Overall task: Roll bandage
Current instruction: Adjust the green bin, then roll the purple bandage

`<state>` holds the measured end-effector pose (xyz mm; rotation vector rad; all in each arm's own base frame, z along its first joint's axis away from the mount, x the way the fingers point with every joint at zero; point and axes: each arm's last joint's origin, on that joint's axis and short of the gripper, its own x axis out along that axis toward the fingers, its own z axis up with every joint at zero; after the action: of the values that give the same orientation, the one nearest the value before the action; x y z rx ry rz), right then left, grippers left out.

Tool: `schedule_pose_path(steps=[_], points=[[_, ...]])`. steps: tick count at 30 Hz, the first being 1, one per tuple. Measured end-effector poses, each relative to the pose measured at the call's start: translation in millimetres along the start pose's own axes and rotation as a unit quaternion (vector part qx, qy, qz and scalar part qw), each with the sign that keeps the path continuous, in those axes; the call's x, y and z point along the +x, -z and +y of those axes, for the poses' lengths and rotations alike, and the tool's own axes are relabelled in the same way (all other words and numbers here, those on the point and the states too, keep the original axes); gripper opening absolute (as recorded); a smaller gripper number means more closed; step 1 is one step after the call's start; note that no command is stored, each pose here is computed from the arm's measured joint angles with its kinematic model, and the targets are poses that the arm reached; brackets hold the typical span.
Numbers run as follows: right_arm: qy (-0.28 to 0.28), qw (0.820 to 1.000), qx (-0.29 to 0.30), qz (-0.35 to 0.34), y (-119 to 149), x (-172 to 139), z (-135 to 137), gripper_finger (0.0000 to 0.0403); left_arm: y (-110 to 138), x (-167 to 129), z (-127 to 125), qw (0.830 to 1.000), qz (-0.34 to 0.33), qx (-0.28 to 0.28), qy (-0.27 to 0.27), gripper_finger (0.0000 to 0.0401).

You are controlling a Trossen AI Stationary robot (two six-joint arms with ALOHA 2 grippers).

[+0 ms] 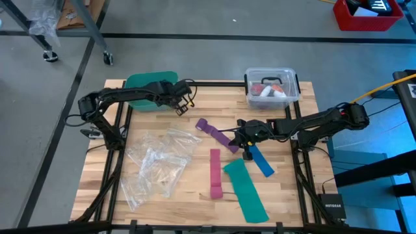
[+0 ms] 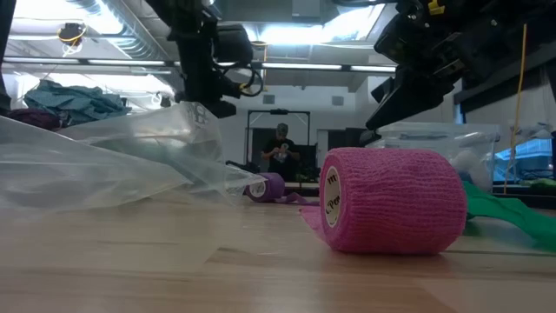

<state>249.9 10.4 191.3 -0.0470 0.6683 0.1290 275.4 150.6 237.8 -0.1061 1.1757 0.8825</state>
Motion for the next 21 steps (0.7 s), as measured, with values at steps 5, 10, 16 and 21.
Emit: schedule_pose_path(steps=[5,10,16,21], points=[[0.000,1.000,0.000,0.003,1,0,0,0.0003,1,-5,-14,0.996,0.001,-0.001,0.087,0.0000],[0.006,0.999,0.004,0.036,7,0,0,0.0003,4,-16,-35,0.994,-0.008,0.018,0.110,0.0000],[0.014,0.991,0.036,0.125,24,-3,1,0.0002,9,-29,-57,0.991,-0.019,0.024,0.129,0.0000],[0.022,0.989,0.037,0.142,27,-4,0,0.0002,8,-35,-72,0.988,-0.046,0.007,0.149,0.0000]])
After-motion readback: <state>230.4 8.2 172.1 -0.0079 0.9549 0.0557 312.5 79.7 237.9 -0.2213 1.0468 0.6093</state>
